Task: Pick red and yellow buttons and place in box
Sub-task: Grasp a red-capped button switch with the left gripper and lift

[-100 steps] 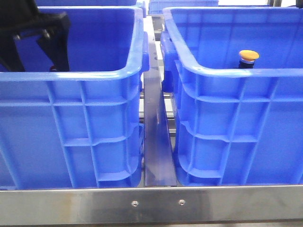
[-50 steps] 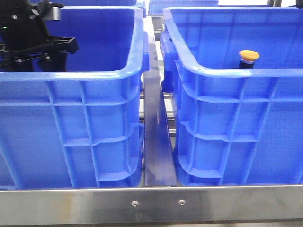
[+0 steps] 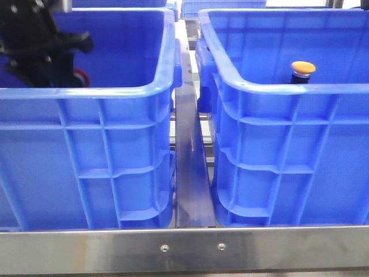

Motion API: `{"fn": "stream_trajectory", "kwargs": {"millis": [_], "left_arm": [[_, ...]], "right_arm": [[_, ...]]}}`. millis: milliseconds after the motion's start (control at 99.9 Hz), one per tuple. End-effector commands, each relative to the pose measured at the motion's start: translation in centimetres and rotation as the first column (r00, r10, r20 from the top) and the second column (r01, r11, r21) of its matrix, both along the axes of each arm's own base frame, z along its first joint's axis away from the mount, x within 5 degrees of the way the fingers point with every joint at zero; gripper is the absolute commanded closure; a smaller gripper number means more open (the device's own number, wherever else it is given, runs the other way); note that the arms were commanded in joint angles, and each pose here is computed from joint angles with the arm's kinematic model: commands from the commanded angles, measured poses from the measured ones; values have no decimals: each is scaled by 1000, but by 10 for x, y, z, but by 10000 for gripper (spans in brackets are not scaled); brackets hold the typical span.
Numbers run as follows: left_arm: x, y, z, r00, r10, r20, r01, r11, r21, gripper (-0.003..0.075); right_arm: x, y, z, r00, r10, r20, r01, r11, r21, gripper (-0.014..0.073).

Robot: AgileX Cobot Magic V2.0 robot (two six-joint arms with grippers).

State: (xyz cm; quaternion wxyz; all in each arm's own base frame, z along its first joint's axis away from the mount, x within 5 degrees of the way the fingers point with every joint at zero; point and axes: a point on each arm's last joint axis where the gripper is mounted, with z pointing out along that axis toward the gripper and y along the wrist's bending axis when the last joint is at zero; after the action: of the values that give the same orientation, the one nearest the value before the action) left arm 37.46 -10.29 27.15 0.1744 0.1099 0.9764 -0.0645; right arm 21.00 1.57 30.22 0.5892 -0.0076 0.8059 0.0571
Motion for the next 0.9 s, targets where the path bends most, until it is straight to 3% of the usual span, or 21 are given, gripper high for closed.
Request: {"fn": "stream_trajectory", "kwargs": {"millis": [0, 160, 350, 521, 731, 891], "left_arm": [[-14, 0, 49, 988, -23, 151, 33, 997, -67, 741], [-41, -6, 81, 967, -88, 240, 130, 978, -164, 741], [-75, -21, 111, 917, -206, 342, 283, 939, -194, 741], [-101, -56, 124, 834, -371, 409, 486, 845, -225, 741], [-122, -96, 120, 751, -507, 424, 623, 756, -200, 741], [-127, -104, 120, 727, -531, 435, 651, 734, -193, 741]], "right_arm": [[-2, -1, 13, 999, -8, 46, 7, 1000, 5, -5], [-2, -1, 13, 999, -8, 46, 7, 1000, 5, -5], [-2, -1, 13, 999, -8, 46, 7, 1000, 5, -5], [-2, -1, 13, 999, -7, 45, 7, 1000, 8, -5], [-2, 1, 12, 999, 12, 38, -13, 1000, 24, -5], [-2, 5, 14, 1000, 9, 29, -14, 986, 169, -5]]}}
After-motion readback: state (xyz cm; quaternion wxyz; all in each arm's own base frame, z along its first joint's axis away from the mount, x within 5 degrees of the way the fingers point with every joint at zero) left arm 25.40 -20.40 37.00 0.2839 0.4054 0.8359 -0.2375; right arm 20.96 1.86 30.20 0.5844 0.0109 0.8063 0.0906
